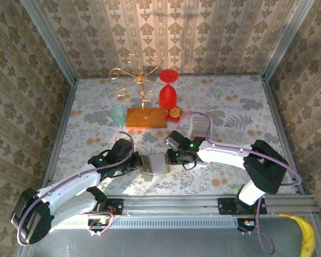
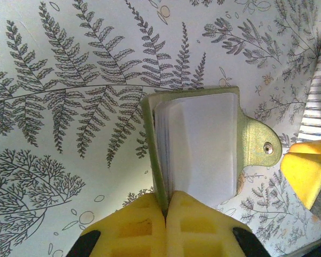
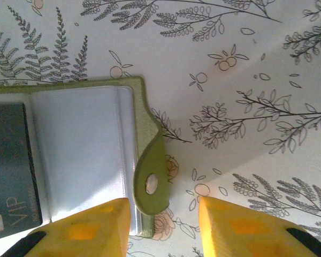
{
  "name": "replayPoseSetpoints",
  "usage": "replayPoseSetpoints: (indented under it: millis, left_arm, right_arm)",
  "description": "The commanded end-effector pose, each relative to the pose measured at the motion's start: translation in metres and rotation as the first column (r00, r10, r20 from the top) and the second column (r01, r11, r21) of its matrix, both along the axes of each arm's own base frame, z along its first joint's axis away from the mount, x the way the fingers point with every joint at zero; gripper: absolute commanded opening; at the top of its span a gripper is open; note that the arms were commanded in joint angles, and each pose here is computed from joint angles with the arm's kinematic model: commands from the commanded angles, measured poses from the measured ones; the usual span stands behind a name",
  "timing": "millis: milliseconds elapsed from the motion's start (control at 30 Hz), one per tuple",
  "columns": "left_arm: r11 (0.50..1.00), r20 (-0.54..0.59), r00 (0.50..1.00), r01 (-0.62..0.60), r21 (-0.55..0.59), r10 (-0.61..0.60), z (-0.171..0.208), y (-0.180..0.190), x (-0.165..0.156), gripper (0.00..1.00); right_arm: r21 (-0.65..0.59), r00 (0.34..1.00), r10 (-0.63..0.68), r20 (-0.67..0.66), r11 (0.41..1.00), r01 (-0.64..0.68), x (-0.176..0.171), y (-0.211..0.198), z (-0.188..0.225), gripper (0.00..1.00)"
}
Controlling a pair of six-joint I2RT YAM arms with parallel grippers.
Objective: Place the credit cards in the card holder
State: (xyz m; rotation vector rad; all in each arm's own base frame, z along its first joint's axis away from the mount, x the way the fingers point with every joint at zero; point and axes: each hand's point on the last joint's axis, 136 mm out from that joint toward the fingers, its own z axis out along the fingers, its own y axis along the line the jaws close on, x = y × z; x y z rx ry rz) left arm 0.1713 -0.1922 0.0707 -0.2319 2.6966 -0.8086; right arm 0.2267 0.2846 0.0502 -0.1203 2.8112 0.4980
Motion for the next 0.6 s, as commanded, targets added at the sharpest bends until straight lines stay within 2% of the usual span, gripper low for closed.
replayPoseSetpoints:
  millis: [0,100,233,400,567]
  left_arm:
    - [0.999,-0.011,1.000,0.021,0.050,-0.021,0.000,0.006,-0.004,0.00]
    - [0.998,-0.012,1.000,0.022,0.054,-0.021,0.000,0.007,-0.005,0.00]
    - [0.998,-0.015,1.000,0.023,0.057,-0.023,-0.001,0.007,-0.005,0.00]
    - [0.998,-0.016,1.000,0.026,0.056,-0.025,0.000,0.006,-0.005,0.00]
    - [0.998,-0.013,0.999,0.031,0.055,-0.030,0.002,0.006,-0.005,0.00]
  right_arm:
    - [0.017,1.000,0.025,-0.001,1.000,-0.025,0.003,0.011,0.001,0.34]
    - [0.019,1.000,0.020,0.004,1.000,-0.020,0.004,0.011,0.001,0.30]
    - [0.057,0.999,0.033,0.013,0.998,-0.034,0.004,0.019,0.006,0.37]
    - [0.061,0.999,0.039,0.005,0.997,-0.039,0.004,0.021,0.002,0.35]
    - [0.045,0.999,0.040,-0.005,0.998,-0.039,0.005,0.022,-0.003,0.25]
